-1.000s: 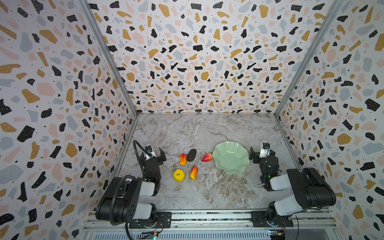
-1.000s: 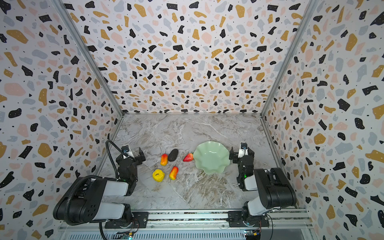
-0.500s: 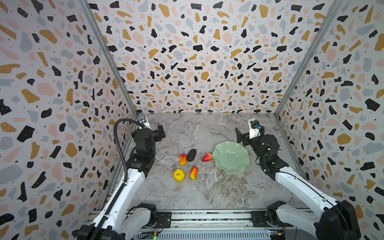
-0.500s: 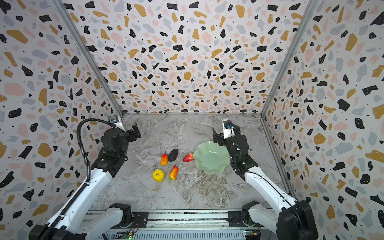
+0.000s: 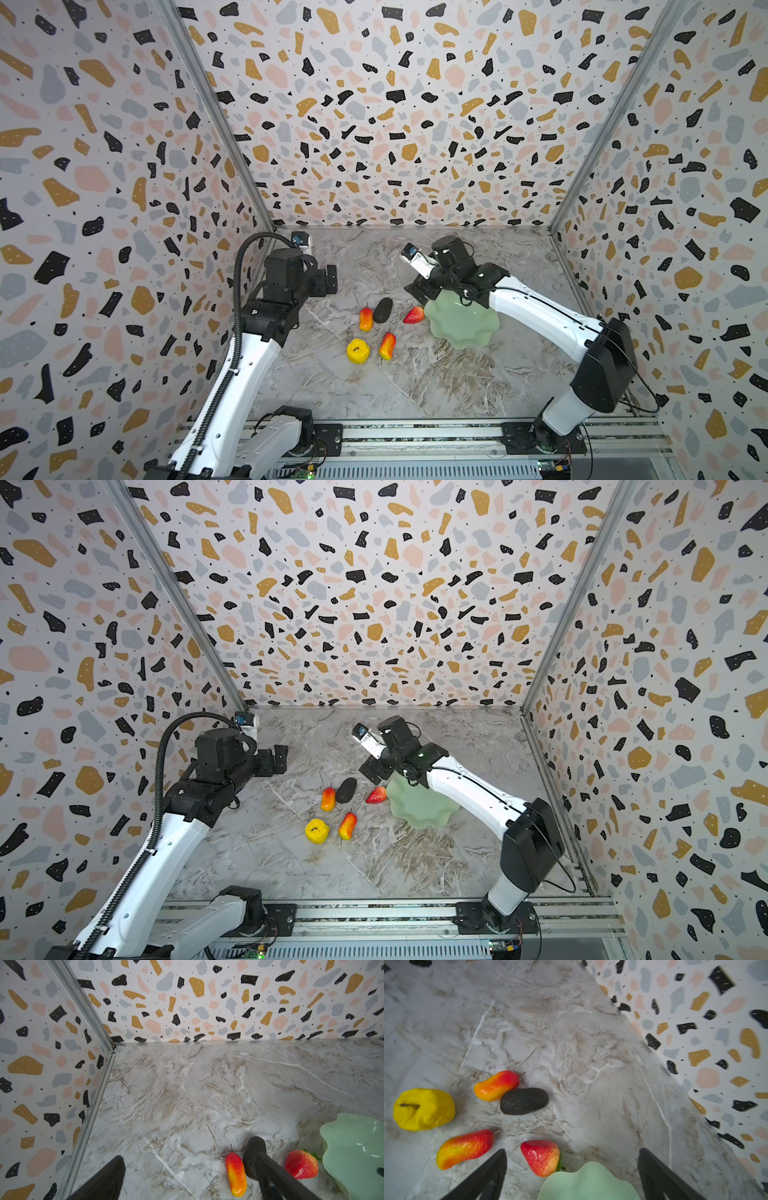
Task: Place and organize the fake fruits in the fruit bowl
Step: 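Move the right gripper from rest toward the dark avocado, then lower the right gripper and grasp the dark avocado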
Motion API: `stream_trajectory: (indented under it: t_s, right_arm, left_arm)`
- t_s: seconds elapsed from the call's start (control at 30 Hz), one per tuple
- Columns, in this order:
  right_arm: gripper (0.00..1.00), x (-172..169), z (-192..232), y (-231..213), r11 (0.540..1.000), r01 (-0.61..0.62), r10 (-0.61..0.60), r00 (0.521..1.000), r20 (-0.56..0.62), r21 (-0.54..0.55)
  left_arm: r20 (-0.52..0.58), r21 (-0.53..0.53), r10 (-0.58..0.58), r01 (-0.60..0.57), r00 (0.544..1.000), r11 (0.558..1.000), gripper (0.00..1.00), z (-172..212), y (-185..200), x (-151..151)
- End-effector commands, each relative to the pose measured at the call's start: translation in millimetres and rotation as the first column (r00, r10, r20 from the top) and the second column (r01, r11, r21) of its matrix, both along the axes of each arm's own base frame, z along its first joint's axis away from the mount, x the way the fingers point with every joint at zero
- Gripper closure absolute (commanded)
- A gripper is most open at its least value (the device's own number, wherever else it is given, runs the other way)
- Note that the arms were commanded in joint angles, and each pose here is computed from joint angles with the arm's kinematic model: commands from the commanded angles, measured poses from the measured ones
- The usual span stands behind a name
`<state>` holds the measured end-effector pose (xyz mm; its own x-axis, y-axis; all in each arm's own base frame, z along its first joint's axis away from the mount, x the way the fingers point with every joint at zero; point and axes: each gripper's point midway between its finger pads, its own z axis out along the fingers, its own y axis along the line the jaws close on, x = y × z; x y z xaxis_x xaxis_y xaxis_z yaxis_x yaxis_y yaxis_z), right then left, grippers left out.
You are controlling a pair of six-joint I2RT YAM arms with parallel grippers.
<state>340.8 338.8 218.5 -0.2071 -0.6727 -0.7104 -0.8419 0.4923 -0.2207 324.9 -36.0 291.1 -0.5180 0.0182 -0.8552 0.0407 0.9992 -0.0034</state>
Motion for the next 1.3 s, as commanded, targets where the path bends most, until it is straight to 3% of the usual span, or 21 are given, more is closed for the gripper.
stream_trajectory:
  t_s: [0.0,0.1,0.27,0.5,0.6,0.77,1.07,1.27]
  right_arm:
    - [0.01,-26,-21,13,0.986,-0.132,0.122,0.987,-0.107,-0.099]
    - [0.01,-31,-37,46,0.978,-0.184,0.169,0.974,-0.15,-0.097]
    - [0.01,-24,-71,74,0.972,-0.188,0.153,0.961,-0.232,-0.138]
    - [0.01,2,-106,86,0.993,-0.011,-0.031,0.935,-0.354,-0.116]
    - [0.01,15,-118,87,0.99,0.1,-0.132,0.898,-0.42,-0.097]
    - [0.01,22,-131,92,0.981,0.175,-0.194,0.852,-0.487,-0.084]
    - [0.01,9,-144,97,0.981,0.183,-0.185,0.818,-0.545,-0.059]
    - [0.01,-5,-148,94,0.988,0.148,-0.154,0.826,-0.543,-0.055]
  left_arm:
    - [-0.023,0.012,0.001,-0.001,1.0,1.0,0.0,3,1,-5]
    - [-0.001,0.015,0.072,-0.072,0.997,0.997,0.0,11,12,-1]
    - [-0.011,-0.02,0.029,-0.029,1.0,0.999,0.0,21,1,5]
    - [-0.093,0.069,0.034,-0.027,0.995,0.997,0.0,27,7,15]
    - [-0.054,0.059,0.016,-0.013,0.998,0.998,0.0,31,3,18]
    - [-0.007,-0.012,-0.031,0.031,0.999,0.999,0.0,16,-8,14]
    - [-0.036,-0.018,-0.04,0.04,0.999,0.999,0.0,-15,-10,11]
    - [-0.035,-0.022,-0.041,0.041,0.999,0.999,0.0,-16,-10,7]
